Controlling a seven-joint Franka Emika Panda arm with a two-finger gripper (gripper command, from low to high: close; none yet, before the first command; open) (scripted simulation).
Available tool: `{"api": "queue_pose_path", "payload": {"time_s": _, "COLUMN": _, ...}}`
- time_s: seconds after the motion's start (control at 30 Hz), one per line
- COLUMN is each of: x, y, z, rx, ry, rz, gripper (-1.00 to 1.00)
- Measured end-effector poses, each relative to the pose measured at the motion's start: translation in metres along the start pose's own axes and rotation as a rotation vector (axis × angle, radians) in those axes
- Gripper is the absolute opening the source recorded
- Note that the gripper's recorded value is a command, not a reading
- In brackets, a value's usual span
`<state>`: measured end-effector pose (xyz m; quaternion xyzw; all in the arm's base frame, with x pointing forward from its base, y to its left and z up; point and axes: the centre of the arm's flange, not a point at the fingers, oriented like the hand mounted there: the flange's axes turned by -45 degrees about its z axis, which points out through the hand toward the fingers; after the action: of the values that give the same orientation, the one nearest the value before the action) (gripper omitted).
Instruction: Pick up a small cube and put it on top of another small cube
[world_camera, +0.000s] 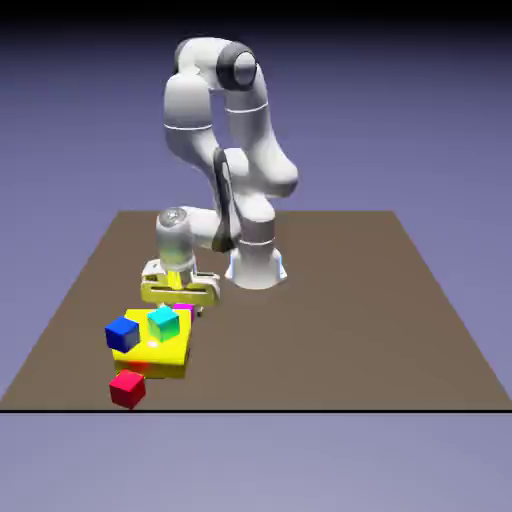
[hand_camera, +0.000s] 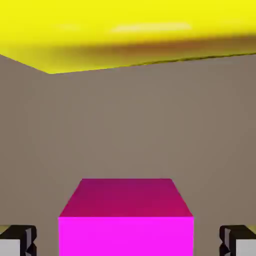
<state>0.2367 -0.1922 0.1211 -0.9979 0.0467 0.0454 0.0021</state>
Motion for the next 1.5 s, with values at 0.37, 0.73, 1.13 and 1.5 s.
{"api": "queue_pose_path", "payload": {"time_s": 0.37, "x": -0.002, "y": 0.000, "z": -0.070, "rx": 0.000, "ry": 0.000, "rz": 0.000, "gripper": -1.00}}
{"api": "queue_pose_path", "payload": {"time_s": 0.73, "x": 0.019, "y": 0.069, "z": -0.084, "rx": 0.085, "ry": 0.117, "rz": 0.333, "gripper": -1.00}}
{"api": "queue_pose_path", "payload": {"time_s": 1.13, "x": 0.117, "y": 0.068, "z": -0.161, "rx": 0.136, "ry": 0.141, "rz": 0.436, "gripper": -1.00}}
{"api": "queue_pose_path", "payload": {"time_s": 1.5, "x": 0.165, "y": 0.003, "z": -0.215, "rx": 0.037, "ry": 0.001, "rz": 0.362, "gripper": -1.00}}
